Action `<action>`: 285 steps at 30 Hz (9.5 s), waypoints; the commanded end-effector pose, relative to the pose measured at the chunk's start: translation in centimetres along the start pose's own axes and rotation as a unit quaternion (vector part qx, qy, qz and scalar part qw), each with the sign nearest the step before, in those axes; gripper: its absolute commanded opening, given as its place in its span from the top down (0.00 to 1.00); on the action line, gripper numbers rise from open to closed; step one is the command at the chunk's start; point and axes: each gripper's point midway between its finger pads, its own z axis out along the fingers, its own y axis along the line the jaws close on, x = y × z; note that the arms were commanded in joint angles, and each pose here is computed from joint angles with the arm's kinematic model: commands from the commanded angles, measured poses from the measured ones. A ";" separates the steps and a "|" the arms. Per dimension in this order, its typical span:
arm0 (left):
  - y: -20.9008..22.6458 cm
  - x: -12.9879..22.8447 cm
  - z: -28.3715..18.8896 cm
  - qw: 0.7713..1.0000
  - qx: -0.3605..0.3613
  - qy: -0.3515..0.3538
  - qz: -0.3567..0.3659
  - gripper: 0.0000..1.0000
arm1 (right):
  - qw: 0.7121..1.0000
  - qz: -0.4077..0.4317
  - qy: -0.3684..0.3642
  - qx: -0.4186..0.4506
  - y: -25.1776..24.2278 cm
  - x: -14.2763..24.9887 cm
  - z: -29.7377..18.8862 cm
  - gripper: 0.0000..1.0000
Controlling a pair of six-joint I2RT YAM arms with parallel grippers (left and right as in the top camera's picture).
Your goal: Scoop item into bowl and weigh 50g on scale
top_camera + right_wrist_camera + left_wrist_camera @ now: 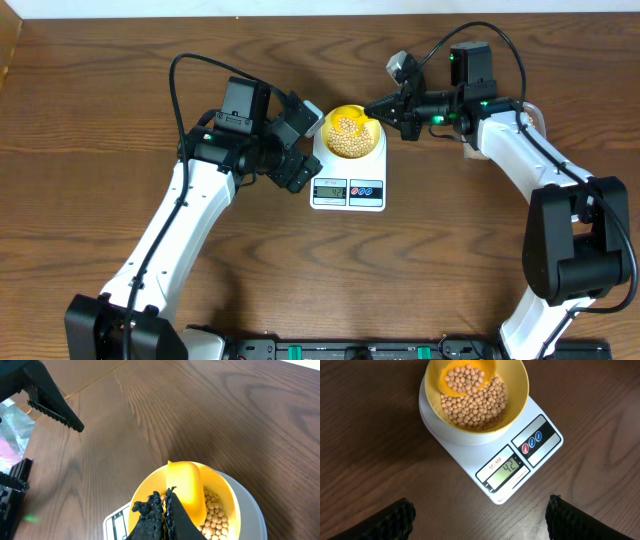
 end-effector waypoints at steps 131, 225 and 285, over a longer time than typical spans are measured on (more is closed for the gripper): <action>-0.2 0.3 0.1 1.000 0.006 0.000 0.000 0.14 | 0.976 -0.216 -0.020 -0.025 0.5 -0.1 -0.2 0.99; -0.2 0.3 0.1 1.000 0.006 0.000 0.000 0.14 | 0.910 0.131 -0.057 0.390 -9.7 -2.5 -22.0 0.99; -0.2 0.3 0.1 1.000 0.006 0.000 0.000 0.14 | 0.847 0.200 0.024 0.491 -10.0 2.1 -24.7 0.99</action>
